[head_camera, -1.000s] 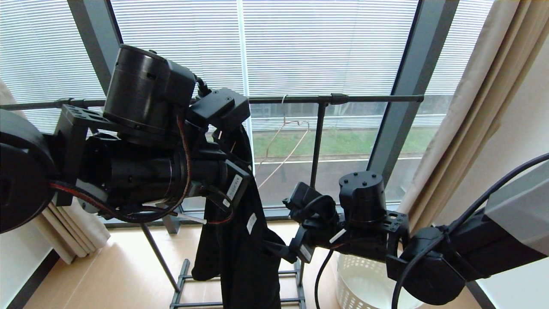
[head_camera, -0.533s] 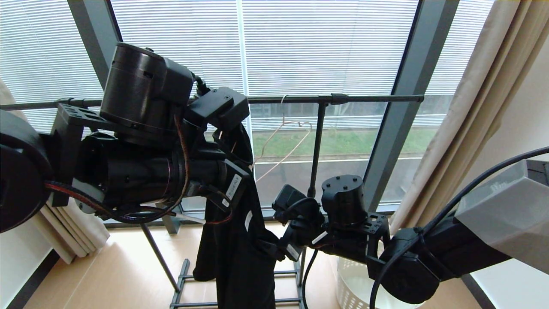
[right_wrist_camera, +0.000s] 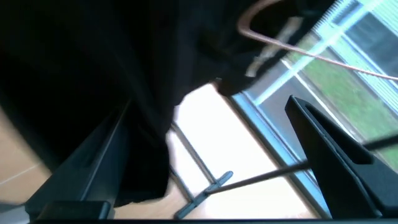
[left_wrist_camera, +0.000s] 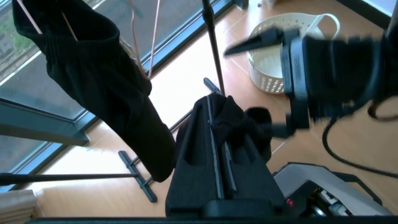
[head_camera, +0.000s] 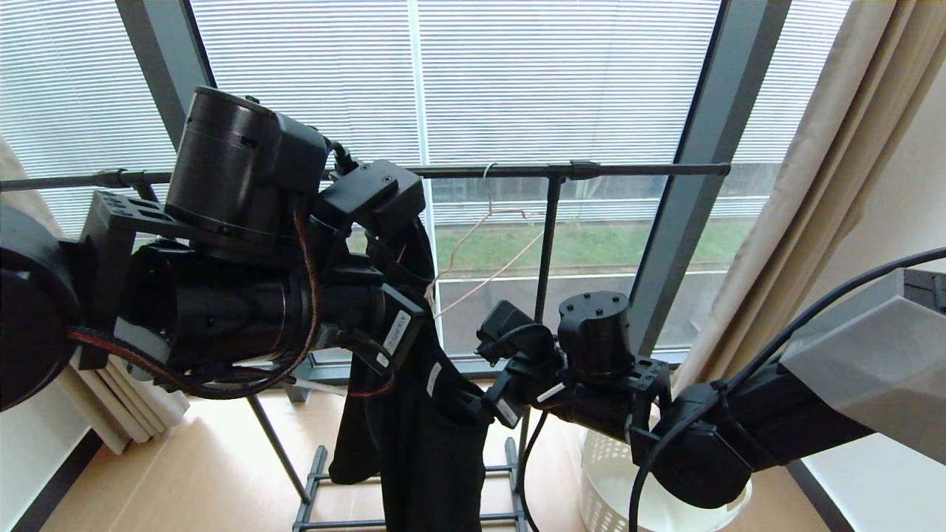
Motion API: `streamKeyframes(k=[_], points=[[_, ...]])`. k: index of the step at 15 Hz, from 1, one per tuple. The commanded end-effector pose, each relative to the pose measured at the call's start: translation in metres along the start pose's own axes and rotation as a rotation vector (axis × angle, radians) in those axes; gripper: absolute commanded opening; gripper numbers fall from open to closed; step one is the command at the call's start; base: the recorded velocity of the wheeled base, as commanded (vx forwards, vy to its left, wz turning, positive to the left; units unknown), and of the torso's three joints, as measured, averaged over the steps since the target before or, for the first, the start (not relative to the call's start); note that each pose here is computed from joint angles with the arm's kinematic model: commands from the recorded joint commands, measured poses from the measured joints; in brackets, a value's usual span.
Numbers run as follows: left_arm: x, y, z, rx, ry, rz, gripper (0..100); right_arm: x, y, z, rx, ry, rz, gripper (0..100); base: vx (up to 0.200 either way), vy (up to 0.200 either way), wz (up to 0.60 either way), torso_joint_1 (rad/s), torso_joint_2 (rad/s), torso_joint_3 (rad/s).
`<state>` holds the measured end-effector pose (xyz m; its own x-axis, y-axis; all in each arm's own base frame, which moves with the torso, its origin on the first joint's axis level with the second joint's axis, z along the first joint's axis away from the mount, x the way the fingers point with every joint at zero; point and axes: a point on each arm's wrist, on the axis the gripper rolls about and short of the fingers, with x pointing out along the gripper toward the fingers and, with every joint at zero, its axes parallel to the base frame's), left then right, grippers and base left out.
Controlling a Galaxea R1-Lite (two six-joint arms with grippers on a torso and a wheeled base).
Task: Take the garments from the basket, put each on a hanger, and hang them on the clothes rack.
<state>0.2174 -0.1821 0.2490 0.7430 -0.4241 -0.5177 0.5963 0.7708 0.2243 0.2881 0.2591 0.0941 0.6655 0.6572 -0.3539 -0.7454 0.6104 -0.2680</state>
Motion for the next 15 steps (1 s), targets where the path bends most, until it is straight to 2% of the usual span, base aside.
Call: streamKeyframes(k=[1,5,7,12,13,15], points=[[-0.002,0.000,-0.001,0.000,-0.002,0.001,0,-0.002,-0.004,0.007,0.003,-0.018,-0.029,100,0.000,0.000,0.00,0.000,0.00,0.000],[-0.002,0.000,-0.001,-0.001,-0.002,0.001,0,-0.004,-0.015,0.013,0.022,-0.033,-0.091,100,0.000,0.000,0.00,0.000,0.00,0.000],[-0.002,0.000,-0.001,-0.001,0.000,0.001,0,-0.003,-0.016,0.014,0.052,-0.026,-0.124,100,0.000,0.000,0.00,0.000,0.00,0.000],[-0.002,0.000,-0.003,0.000,0.004,0.000,0,-0.002,-0.015,0.016,0.052,-0.033,-0.132,100,0.000,0.000,0.00,0.000,0.00,0.000],[-0.002,0.000,-0.003,-0.002,0.006,0.000,0,-0.001,-0.015,0.016,0.060,-0.030,-0.145,0,0.000,0.000,0.00,0.000,0.00,0.000],[-0.001,0.000,-0.004,-0.001,0.007,-0.002,0,-0.003,-0.015,0.017,0.063,-0.030,-0.151,0,0.000,0.000,0.00,0.000,0.00,0.000]])
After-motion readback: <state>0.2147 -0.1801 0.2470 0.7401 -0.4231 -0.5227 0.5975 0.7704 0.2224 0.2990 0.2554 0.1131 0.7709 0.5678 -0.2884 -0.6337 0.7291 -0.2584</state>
